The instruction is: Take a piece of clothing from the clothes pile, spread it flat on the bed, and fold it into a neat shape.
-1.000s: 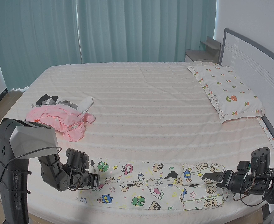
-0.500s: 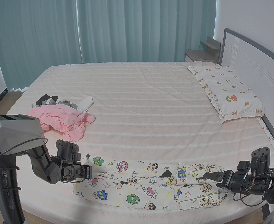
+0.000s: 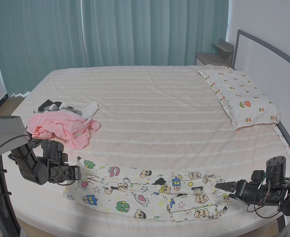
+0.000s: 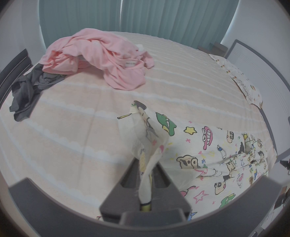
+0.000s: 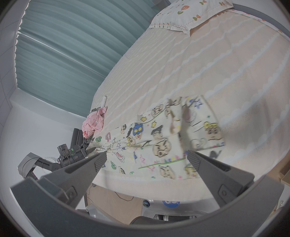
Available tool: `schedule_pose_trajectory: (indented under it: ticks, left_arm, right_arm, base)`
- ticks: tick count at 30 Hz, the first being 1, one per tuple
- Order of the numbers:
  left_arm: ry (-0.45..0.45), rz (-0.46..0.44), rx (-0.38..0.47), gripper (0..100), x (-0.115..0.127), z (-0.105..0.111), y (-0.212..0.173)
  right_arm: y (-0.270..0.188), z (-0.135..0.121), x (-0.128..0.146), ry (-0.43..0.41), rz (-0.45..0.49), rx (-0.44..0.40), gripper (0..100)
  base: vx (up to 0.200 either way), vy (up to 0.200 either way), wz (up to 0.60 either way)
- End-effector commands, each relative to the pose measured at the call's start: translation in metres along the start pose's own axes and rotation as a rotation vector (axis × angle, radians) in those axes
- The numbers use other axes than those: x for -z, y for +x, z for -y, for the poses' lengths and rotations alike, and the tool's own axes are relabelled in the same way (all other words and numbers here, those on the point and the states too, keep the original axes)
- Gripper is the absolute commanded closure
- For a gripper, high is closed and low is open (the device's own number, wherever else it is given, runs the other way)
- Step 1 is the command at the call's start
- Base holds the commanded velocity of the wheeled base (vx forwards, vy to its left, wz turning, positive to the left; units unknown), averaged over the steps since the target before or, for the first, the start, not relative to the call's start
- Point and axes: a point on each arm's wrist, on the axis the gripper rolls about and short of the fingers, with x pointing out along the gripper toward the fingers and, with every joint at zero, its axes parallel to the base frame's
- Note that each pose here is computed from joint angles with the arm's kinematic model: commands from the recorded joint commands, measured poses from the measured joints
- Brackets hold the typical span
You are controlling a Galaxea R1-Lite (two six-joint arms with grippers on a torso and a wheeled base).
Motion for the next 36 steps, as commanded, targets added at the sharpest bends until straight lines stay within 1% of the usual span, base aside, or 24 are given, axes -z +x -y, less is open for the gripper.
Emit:
schedule_pose_trajectory:
  ticks: [1,2,3,6,8,9,11,13,14,17,18,19,20,22,25,29,31,32,36]
  left_arm:
    - [-0.033,0.046,-0.017,100,-0.012,-0.017,-0.016]
    - [-0.065,0.075,-0.032,100,-0.022,-0.036,-0.027]
    - [-0.071,0.080,-0.036,100,-0.024,-0.040,-0.030]
    - [-0.097,0.086,-0.080,100,-0.032,-0.067,-0.046]
    - [-0.099,0.087,-0.083,100,-0.033,-0.068,-0.046]
    - [-0.124,0.100,-0.107,100,-0.039,-0.087,-0.059]
    - [-0.144,0.114,-0.129,100,-0.043,-0.101,-0.069]
    - [-0.156,0.119,-0.144,100,-0.046,-0.109,-0.075]
    - [-0.169,0.122,-0.169,100,-0.050,-0.122,-0.083]
    - [-0.185,0.121,-0.208,100,-0.054,-0.139,-0.095]
    - [-0.185,0.121,-0.208,100,-0.054,-0.139,-0.095]
    - [-0.189,0.132,-0.236,100,-0.059,-0.150,-0.105]
    - [-0.192,0.134,-0.248,100,-0.061,-0.155,-0.109]
    - [-0.190,0.141,-0.264,100,-0.065,-0.161,-0.117]
    - [-0.193,0.138,-0.275,100,-0.071,-0.162,-0.126]
    - [-0.189,0.131,-0.269,100,-0.071,-0.154,-0.134]
    - [-0.166,0.118,-0.248,100,-0.073,-0.141,-0.133]
    - [-0.151,0.103,-0.231,100,-0.073,-0.130,-0.132]
    - [-0.110,0.071,-0.213,100,-0.073,-0.106,-0.132]
  right_arm:
    - [-0.002,0.003,0.003,0.004,-0.013,0.014,0]
    - [-0.002,0.003,0.003,0.005,-0.012,0.015,0]
    - [-0.002,0.003,0.003,0.005,-0.012,0.015,0]
    - [-0.002,0.003,0.003,0.005,-0.013,0.016,0]
    - [-0.002,0.003,0.003,0.005,-0.013,0.016,0]
    - [-0.002,0.003,0.003,0.005,-0.013,0.016,0]
    - [-0.002,0.003,0.003,0.005,-0.013,0.016,0]
    - [-0.002,0.003,0.003,0.005,-0.013,0.016,0]
    - [-0.002,0.003,0.003,0.007,-0.013,0.016,0]
    - [-0.002,0.003,0.003,0.007,-0.012,0.017,0]
    - [-0.002,0.003,0.003,0.007,-0.012,0.017,0]
    - [-0.002,0.003,0.003,0.007,-0.012,0.017,0]
    - [-0.002,0.004,0.003,0.008,-0.012,0.016,0]
    - [-0.002,0.004,0.003,0.010,-0.010,0.018,0]
    - [-0.002,0.004,0.002,0.011,-0.008,0.019,0]
    - [-0.002,0.005,0.002,0.012,-0.009,0.020,0]
    - [-0.001,0.005,0.003,0.011,-0.012,0.023,0]
    - [-0.001,0.005,0.003,0.011,-0.013,0.025,0]
    - [-0.001,0.005,0.003,0.011,-0.013,0.025,0]
  base:
    - [0.000,0.000,0.00]
    - [0.000,0.000,0.00]
    - [0.000,0.000,0.00]
    - [0.000,0.000,0.00]
    - [0.000,0.000,0.00]
    - [0.000,0.000,0.00]
    - [0.000,0.000,0.00]
    - [0.000,0.000,0.00]
    - [0.000,0.000,0.00]
    - [0.000,0.000,0.00]
    - [0.000,0.000,0.00]
    - [0.000,0.000,0.00]
    - [0.000,0.000,0.00]
    - [0.000,0.000,0.00]
    - [0.000,0.000,0.00]
    - [0.000,0.000,0.00]
    - [0.000,0.000,0.00]
    - [0.000,0.000,0.00]
    - [0.000,0.000,0.00]
